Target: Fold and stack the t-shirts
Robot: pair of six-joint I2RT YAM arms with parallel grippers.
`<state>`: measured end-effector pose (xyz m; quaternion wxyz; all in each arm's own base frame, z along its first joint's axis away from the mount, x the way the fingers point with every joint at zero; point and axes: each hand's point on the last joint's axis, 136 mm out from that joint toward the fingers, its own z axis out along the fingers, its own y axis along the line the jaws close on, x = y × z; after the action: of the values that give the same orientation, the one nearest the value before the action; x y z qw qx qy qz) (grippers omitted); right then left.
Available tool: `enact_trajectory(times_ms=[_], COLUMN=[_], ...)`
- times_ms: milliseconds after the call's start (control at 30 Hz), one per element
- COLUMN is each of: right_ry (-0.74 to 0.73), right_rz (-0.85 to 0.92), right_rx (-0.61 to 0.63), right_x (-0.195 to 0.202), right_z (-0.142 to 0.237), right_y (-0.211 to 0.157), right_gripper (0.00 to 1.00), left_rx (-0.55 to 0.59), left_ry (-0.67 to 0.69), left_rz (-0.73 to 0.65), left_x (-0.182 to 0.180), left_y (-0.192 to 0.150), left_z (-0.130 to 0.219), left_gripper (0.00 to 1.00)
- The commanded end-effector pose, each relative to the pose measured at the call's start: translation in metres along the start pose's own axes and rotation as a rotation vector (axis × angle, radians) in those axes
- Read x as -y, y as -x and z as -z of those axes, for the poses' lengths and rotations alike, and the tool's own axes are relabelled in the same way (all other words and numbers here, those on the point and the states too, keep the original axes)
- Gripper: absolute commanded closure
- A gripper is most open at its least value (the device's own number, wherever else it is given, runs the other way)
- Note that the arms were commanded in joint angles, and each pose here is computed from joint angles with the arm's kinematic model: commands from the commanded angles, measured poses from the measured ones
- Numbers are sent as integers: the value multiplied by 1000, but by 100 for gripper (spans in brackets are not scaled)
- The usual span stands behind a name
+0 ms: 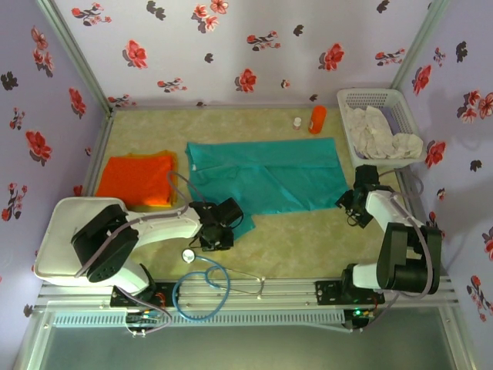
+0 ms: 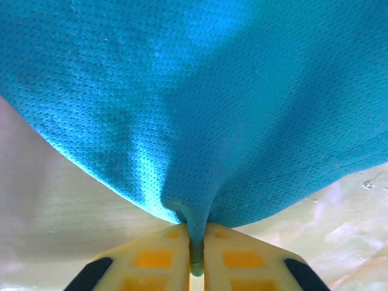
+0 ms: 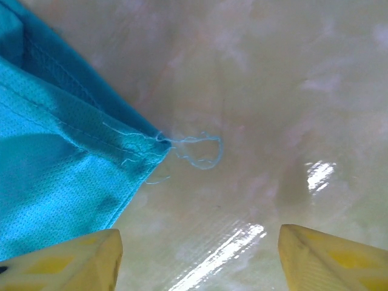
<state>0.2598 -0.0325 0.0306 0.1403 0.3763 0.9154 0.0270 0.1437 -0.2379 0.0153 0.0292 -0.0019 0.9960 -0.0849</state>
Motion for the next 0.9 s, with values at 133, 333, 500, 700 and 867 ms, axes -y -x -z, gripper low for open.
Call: enact_trajectory(times_ms=[133,333,500,700,867], right_ry=[69,70,104,108,83], right_rz=[8,28,20,16,0], right_rx=[15,31,-5,-38,-28], right_x=[-14,-12,-15,-8,3], right_z=[3,12,13,14,21], right_y=[9,8,-2,-21,-31], right_gripper=[35,38,41,44,48], left_rx=[13,13,5,25,29], left_ry=[135,191,209,201,186], left_rz=[-43,-68,-72,-67,-74], left_x=[-28,-49,-61,-65,-59], left_y=[-2,-5,-7,-1,3], left_z=[5,23,32,39,37], left_gripper=[100,100,100,100,100])
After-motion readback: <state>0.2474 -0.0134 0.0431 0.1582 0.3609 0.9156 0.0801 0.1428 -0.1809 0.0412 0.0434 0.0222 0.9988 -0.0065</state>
